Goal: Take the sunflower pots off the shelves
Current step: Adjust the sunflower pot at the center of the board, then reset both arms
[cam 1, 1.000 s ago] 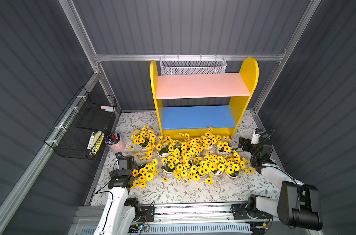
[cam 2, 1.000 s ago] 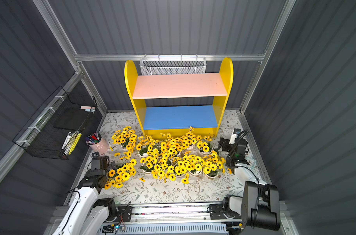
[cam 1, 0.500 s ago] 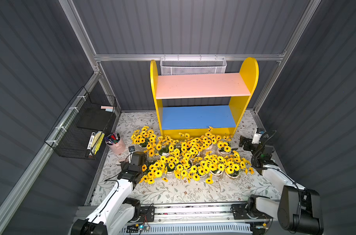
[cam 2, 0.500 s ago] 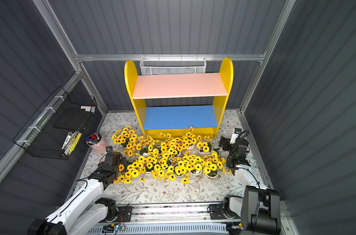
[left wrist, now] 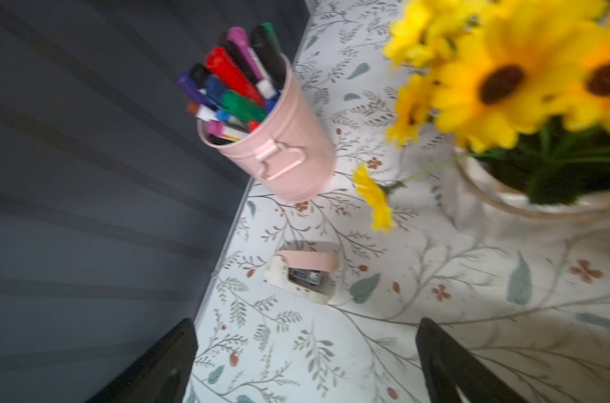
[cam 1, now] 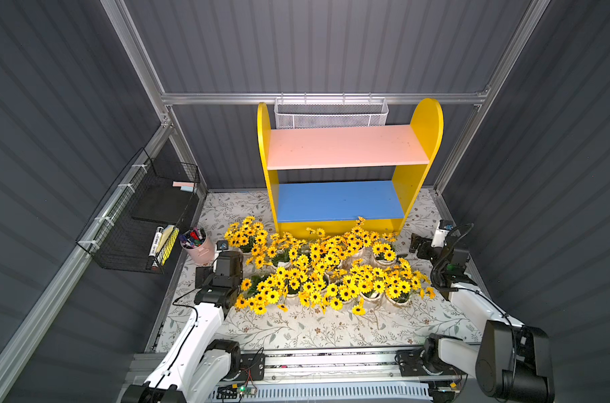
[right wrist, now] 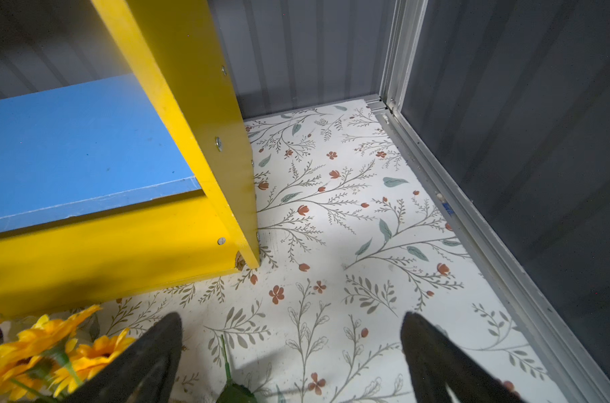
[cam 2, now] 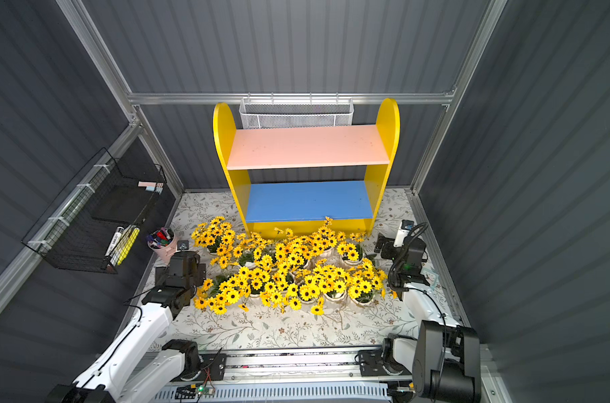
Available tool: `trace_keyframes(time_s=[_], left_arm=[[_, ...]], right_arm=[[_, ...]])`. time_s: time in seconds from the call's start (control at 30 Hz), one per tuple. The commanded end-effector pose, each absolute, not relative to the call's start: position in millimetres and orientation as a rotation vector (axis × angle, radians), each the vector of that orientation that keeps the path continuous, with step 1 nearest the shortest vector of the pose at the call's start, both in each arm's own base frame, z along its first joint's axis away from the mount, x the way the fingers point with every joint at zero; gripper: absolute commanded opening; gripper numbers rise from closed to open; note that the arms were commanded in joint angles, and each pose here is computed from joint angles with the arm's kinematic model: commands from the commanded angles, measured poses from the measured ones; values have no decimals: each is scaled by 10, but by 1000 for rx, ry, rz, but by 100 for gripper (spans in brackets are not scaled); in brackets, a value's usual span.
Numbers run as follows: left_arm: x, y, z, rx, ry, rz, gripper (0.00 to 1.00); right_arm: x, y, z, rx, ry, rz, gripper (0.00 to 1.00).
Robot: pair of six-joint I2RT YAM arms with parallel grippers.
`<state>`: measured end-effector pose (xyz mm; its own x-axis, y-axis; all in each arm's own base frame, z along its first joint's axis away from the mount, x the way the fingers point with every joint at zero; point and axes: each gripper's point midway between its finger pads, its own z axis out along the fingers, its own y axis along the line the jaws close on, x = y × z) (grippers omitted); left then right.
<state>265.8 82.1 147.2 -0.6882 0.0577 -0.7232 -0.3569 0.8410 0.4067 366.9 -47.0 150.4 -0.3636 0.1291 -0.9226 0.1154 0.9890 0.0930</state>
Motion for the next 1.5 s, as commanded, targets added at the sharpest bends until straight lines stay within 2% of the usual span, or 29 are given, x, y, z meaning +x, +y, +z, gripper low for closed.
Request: trace_keyframes(time_s=[0.0, 0.13, 0.33, 0.73, 0.9, 1.3, 1.47], left_arm=[[2717, 833, 1872, -146, 2216, 677, 99], [2707, 908, 2038, -146, 2190, 719, 99], [2604, 1027, 1504, -254, 2272, 675, 99], [2817, 696, 761, -305, 2302, 347, 99], [2927, 657, 567, -342, 2296, 330, 100], [3126, 438, 134, -195, 2304, 309, 100], [3195, 396, 138, -138, 2277, 315, 99]], right_arm=[[3709, -437, 1540, 159, 1944, 34, 99], [3711, -421, 1545, 156, 1942, 45, 99], [3695, -418, 1590, 153, 1933, 45, 99], [3694, -296, 1578, 102, 1943, 105, 99], [3690, -242, 1531, 87, 1963, 118, 99], [3703, -135, 1284, 61, 2030, 132, 99], [3781, -89, 1135, 18, 2019, 148, 99]])
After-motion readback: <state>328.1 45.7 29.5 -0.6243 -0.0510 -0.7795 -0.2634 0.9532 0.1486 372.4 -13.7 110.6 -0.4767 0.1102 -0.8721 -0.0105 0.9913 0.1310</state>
